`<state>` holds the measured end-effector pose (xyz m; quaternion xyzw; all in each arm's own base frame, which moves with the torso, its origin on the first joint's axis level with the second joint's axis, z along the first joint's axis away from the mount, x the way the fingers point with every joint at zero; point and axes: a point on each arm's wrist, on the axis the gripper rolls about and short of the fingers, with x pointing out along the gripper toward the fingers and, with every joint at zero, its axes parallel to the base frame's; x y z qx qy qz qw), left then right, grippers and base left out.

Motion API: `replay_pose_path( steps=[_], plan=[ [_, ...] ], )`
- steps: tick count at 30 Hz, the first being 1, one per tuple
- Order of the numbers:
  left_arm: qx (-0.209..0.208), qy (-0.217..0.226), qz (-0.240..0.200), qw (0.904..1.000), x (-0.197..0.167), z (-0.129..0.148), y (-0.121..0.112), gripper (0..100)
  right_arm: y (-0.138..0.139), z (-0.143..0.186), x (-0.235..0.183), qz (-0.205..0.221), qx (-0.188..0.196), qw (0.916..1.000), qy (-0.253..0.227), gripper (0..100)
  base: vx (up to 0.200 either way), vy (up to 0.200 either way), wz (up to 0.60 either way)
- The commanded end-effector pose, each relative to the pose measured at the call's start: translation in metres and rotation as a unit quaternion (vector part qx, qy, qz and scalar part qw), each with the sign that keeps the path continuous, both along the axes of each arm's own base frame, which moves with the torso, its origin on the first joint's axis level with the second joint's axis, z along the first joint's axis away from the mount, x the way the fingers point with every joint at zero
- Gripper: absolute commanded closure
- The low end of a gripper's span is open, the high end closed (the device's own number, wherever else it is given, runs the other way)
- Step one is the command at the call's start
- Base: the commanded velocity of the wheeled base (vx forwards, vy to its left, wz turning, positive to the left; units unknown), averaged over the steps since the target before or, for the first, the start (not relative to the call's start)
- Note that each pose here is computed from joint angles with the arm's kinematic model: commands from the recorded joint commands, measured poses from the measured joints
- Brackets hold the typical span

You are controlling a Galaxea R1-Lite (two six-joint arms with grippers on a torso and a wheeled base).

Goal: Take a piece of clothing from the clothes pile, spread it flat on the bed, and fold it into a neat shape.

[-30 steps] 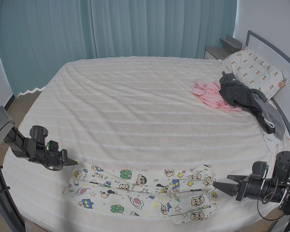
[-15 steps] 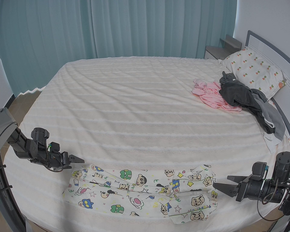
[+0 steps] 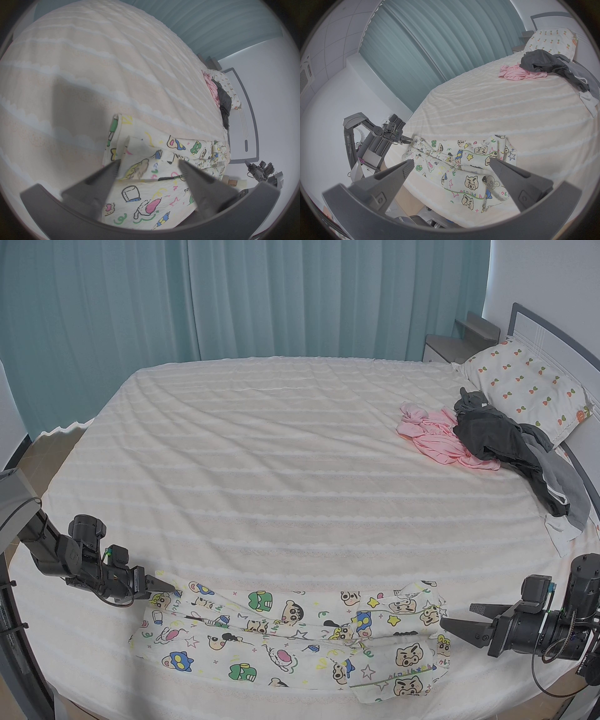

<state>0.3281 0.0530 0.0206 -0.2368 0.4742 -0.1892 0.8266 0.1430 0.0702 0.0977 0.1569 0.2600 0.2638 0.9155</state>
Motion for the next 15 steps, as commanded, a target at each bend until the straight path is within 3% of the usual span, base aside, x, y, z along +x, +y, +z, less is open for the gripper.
replay_pose_path(
  steps=[1,15],
  plan=[
    [-0.002,0.008,0.0,1.0,-0.002,-0.004,0.0,100,0.0,0.0,0.0,0.0,0.0,1.0,0.001,0,0.0,0.0,0.0],
    [0.001,-0.018,0.016,0.9997,-0.008,0.016,0.009,100,0.0,0.0,0.0,0.0,0.001,1.0,-0.001,0,0.0,0.0,0.0]
  ],
)
